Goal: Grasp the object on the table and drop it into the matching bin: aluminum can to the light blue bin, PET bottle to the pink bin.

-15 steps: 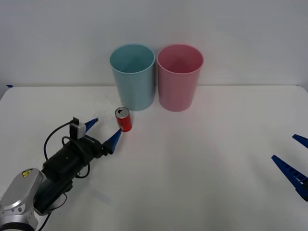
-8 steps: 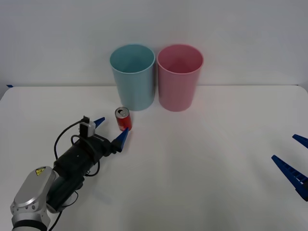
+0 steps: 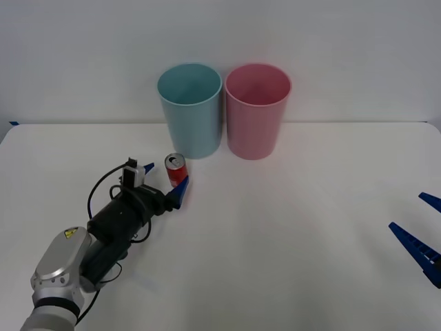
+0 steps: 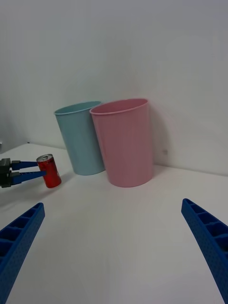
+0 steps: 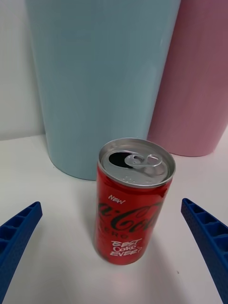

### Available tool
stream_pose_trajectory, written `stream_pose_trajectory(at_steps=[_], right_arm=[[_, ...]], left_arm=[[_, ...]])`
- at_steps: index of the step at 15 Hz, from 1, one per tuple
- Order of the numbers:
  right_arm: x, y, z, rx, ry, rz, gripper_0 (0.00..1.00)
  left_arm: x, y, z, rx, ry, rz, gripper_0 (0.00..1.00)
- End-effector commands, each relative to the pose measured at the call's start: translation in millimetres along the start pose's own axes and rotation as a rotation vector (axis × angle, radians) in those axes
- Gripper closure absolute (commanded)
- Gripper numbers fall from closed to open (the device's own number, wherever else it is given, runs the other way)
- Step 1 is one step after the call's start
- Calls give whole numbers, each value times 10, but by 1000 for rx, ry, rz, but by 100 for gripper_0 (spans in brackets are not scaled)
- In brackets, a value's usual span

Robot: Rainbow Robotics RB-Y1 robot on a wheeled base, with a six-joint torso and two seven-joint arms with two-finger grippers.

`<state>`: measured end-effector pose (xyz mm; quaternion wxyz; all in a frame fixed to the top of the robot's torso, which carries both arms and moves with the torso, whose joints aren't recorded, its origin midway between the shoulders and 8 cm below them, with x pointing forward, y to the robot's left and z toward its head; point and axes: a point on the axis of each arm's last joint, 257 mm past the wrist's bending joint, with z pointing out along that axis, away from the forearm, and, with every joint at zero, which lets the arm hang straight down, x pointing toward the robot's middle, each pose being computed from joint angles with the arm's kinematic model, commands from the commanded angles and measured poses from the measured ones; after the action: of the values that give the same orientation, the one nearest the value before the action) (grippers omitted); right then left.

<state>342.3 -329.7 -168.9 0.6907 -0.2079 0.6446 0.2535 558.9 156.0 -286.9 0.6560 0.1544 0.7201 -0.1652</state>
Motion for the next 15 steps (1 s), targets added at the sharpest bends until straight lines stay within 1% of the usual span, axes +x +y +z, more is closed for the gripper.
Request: stream_pose_trajectory(at_steps=[1, 7, 12, 13, 14, 15], right_arm=[[0, 0, 0, 0, 0, 0, 0], [0, 0, 0, 0, 0, 0, 0], [0, 0, 0, 0, 0, 0, 0], [0, 0, 0, 0, 0, 0, 0], [0, 0, 0, 0, 0, 0, 0], [0, 0, 0, 0, 0, 0, 0]], left_arm=[[11, -6, 127, 9, 13, -3, 0], [31, 35, 343, 3, 42, -9, 0], [21, 25, 358, 5, 41, -9, 0], [31, 30, 353, 3, 43, -10, 25], [38, 36, 350, 3, 46, -2, 63], [49, 49, 349, -2, 50, 4, 82]])
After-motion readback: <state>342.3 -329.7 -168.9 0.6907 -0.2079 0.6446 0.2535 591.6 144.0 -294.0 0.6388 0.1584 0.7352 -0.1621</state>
